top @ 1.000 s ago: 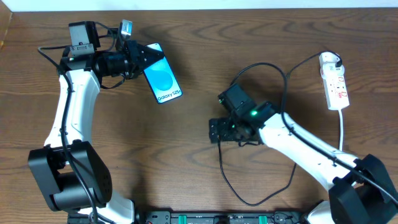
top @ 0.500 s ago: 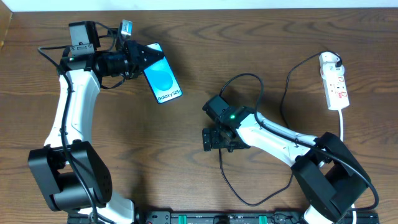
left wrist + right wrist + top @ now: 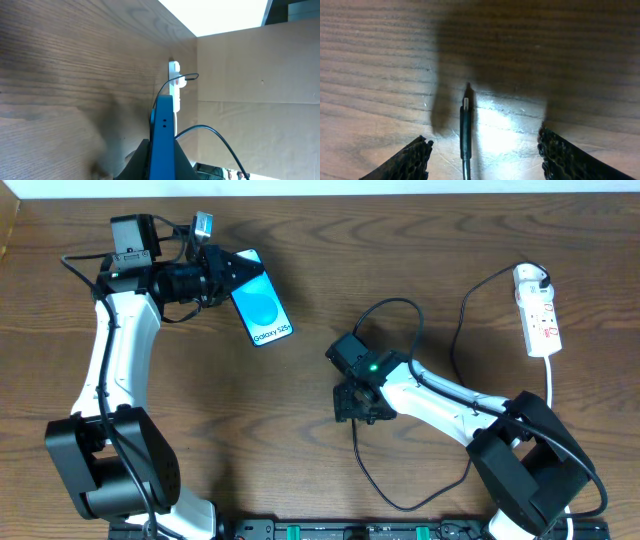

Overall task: Plug charger to phone and switch on socket
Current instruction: 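Lower the right gripper onto the black cable plug on the table, then close the right gripper on the cable plug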

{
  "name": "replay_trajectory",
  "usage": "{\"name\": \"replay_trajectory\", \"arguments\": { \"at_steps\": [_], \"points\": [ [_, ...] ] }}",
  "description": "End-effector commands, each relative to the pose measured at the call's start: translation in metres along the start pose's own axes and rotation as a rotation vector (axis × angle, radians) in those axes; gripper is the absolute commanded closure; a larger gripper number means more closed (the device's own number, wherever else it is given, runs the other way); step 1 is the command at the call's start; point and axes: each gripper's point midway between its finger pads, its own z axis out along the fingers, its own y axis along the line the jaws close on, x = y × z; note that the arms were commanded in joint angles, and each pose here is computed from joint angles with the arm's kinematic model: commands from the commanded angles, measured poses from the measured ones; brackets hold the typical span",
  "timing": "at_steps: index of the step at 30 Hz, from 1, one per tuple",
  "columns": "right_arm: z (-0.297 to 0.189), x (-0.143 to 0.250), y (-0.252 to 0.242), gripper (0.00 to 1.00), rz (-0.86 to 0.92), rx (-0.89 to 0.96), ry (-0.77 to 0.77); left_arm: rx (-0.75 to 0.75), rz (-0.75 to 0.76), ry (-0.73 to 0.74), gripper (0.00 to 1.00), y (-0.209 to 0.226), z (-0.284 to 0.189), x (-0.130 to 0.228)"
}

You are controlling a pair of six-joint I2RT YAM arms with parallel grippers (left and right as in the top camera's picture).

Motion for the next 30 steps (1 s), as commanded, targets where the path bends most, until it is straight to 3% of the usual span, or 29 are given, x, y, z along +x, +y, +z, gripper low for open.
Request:
{"name": "replay_trajectory", "arguments": {
  "at_steps": [1, 10, 18, 30],
  "points": [
    [0.003, -0.004, -0.004, 0.32, 0.009, 0.038, -0.025, 0.037, 0.015, 0.010, 0.92, -0.009, -0.002, 0.002],
    [0.012, 0.006, 0.006, 0.34, -0.028, 0.060, -0.033, 0.037, 0.014, 0.010, 0.93, -0.009, -0.002, 0.002],
    [0.020, 0.007, 0.005, 0.42, -0.016, 0.075, -0.021, 0.037, 0.014, 0.010, 0.92, -0.009, -0.002, 0.002],
    [0.020, 0.006, 0.004, 0.75, -0.009, 0.082, -0.027, 0.037, 0.014, 0.010, 0.92, -0.009, -0.002, 0.002]
  ]
}}
